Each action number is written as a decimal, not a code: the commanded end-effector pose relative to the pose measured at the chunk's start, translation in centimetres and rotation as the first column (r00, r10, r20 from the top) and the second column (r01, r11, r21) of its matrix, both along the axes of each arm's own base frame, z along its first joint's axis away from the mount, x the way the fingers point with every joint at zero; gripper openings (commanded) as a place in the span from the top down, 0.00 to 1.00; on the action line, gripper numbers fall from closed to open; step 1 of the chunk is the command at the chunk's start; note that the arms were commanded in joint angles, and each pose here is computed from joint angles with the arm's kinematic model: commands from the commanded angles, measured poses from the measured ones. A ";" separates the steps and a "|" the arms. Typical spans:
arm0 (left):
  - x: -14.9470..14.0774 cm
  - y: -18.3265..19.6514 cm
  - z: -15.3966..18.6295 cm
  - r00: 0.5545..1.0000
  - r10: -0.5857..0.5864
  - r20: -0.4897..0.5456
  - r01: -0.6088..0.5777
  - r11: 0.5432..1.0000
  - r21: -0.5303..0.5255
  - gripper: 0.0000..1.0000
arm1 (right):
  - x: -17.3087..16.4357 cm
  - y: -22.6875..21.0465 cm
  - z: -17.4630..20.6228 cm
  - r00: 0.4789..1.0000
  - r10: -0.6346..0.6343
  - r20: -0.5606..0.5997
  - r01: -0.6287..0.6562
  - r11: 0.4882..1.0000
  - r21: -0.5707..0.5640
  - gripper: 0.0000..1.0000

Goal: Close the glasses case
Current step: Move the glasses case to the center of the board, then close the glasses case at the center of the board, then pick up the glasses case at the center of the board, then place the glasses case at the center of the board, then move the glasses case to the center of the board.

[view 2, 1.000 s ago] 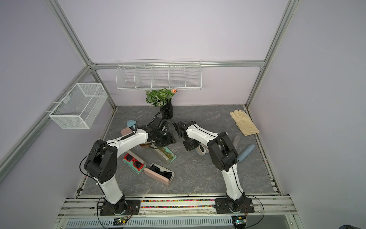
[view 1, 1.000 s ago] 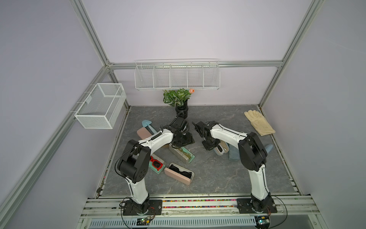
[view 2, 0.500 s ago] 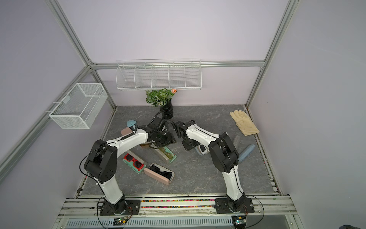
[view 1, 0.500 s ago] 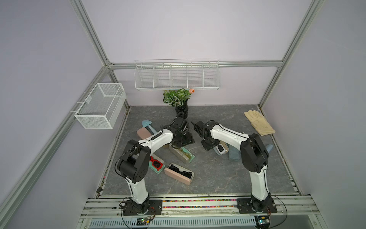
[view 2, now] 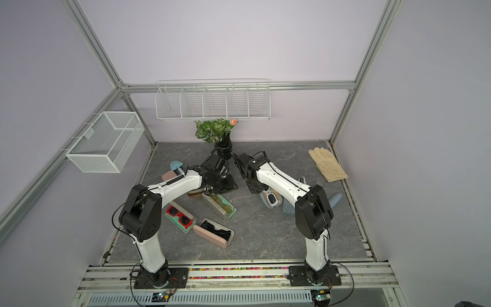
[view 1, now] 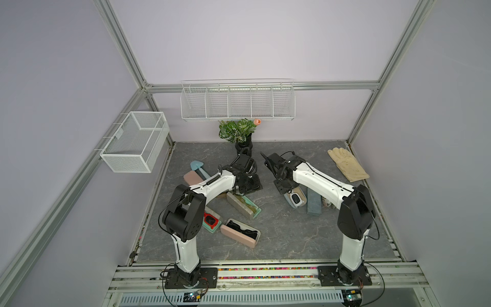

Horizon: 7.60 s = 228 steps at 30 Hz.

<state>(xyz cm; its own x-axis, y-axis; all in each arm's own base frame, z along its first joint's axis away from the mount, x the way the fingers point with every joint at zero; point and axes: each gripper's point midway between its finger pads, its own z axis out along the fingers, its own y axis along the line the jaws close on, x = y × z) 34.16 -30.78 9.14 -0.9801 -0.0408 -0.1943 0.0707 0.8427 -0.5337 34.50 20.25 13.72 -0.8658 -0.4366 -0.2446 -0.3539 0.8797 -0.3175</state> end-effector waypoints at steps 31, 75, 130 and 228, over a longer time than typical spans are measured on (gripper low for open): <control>-0.2 -7.2 -5.2 0.993 -0.067 -0.093 0.070 0.997 0.028 1.00 | 3.7 -7.7 -7.5 0.948 -0.195 -0.250 0.265 0.920 0.289 0.92; -2.0 -12.7 -3.6 0.981 -0.185 -0.065 0.185 0.983 -0.001 1.00 | 0.1 -1.6 -8.4 0.926 -0.073 -0.370 0.268 0.818 0.509 0.86; -1.2 -6.8 -0.4 0.994 -0.106 0.019 0.105 0.993 0.048 1.00 | -1.8 -1.4 -4.9 0.957 -0.150 -0.250 0.246 0.875 0.417 0.33; -2.9 17.8 7.7 0.917 0.354 0.184 -0.378 0.917 0.123 1.00 | -10.6 20.6 -4.1 0.830 0.530 -0.173 -0.425 0.802 0.418 0.34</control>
